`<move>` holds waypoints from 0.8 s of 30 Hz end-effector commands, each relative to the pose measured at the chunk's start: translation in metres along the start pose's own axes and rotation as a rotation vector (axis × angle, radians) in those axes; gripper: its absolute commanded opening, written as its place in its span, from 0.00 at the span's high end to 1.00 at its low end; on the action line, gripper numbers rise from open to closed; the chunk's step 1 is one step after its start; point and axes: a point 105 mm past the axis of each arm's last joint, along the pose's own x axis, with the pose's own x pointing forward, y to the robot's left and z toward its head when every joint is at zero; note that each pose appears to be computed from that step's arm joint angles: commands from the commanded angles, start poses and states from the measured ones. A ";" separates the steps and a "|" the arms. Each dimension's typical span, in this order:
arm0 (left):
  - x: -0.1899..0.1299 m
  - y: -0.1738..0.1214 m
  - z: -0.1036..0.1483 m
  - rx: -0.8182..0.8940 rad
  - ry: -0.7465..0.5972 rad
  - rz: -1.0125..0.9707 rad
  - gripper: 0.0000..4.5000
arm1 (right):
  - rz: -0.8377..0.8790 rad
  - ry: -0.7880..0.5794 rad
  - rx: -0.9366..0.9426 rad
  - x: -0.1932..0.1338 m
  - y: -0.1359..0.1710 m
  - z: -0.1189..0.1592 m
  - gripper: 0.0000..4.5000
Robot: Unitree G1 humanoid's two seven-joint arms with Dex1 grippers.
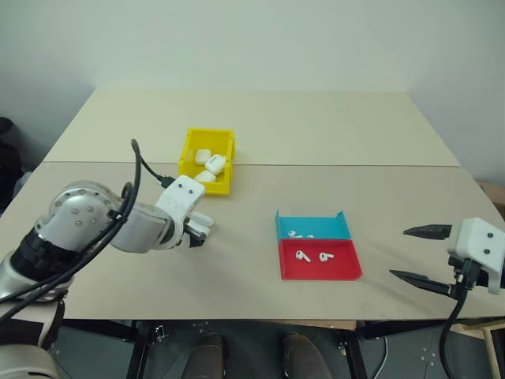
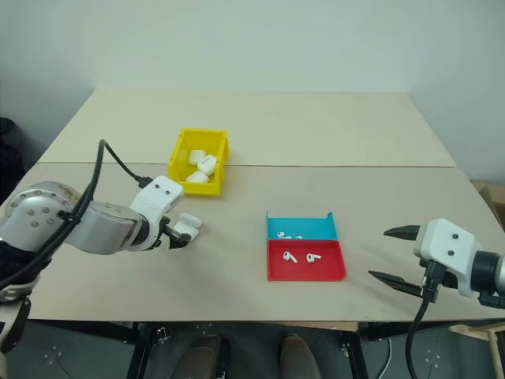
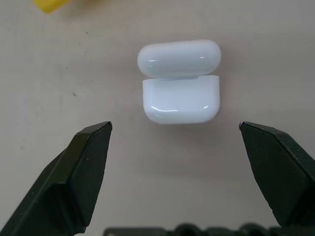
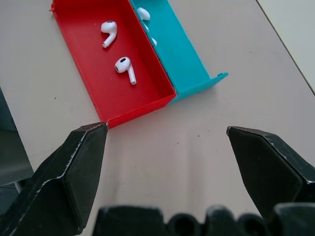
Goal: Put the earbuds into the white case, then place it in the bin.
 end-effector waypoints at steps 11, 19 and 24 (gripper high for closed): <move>0.017 0.001 0.012 -0.015 0.035 0.023 0.00 | -0.037 0.008 0.003 -0.003 0.001 0.002 0.01; 0.029 -0.007 0.016 0.005 0.049 0.001 0.00 | -0.045 0.011 0.007 -0.001 0.003 0.000 0.01; 0.036 -0.010 0.015 0.013 0.060 0.000 0.00 | -0.056 0.019 0.018 -0.001 0.003 -0.001 0.01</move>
